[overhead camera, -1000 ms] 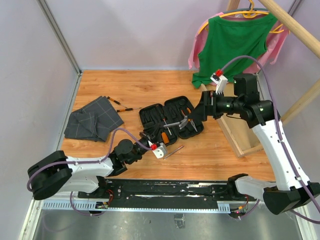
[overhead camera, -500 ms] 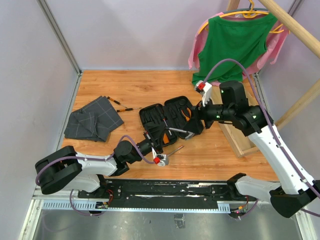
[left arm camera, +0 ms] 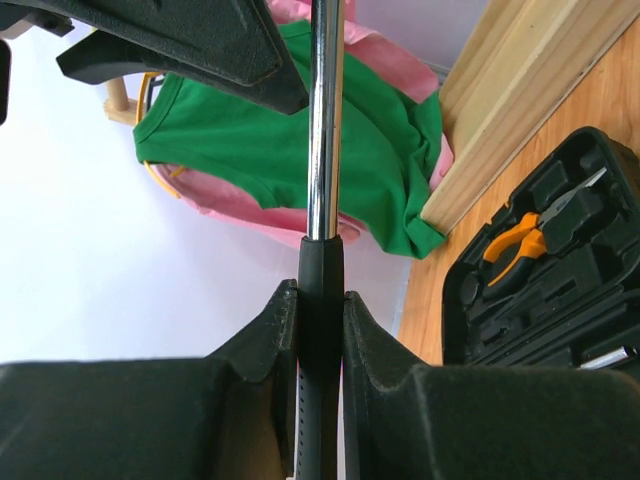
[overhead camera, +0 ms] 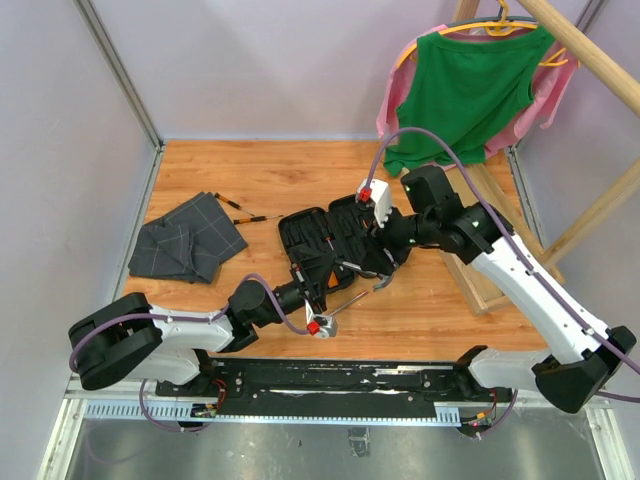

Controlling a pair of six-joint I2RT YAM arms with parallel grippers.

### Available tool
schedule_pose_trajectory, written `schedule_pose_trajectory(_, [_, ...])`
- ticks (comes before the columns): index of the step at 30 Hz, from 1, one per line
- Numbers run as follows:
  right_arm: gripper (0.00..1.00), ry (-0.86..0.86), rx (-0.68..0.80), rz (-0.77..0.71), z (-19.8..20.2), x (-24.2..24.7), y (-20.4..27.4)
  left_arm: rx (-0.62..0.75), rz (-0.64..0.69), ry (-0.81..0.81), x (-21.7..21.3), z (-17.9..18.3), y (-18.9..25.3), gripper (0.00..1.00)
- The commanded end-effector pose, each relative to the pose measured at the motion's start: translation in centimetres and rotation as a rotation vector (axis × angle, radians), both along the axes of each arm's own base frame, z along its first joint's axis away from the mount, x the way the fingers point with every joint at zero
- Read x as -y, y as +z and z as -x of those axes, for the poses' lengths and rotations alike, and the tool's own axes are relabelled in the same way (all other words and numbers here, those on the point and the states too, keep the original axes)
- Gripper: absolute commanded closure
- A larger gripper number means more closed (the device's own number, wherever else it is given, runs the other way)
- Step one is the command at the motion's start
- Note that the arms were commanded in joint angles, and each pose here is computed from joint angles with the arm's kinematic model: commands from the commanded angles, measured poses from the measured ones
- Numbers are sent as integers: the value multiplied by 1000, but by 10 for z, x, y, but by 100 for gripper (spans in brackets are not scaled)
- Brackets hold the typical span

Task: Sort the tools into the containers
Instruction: Pick up the hammer at the center of the board.

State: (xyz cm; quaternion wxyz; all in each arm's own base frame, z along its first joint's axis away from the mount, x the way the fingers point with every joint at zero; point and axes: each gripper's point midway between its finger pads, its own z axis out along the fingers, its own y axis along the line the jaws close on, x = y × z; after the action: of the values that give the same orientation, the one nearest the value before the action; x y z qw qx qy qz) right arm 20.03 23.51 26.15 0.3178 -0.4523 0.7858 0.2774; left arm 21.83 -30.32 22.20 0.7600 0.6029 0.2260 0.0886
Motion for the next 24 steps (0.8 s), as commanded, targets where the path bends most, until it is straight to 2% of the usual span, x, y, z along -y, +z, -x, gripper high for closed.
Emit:
schedule_pose_trajectory(1, [41,67,8,50,10,0,-1,92,93,-26,3,7,41,100])
schedule_pose_trajectory(12, [44,105,-53,103,14,-4,-18,122,50,-40,8,12,35,100])
schedule_pose_trajectory(24, [53,141,-106,151,17,-11,-36,126,46,-39,8,15,35,100])
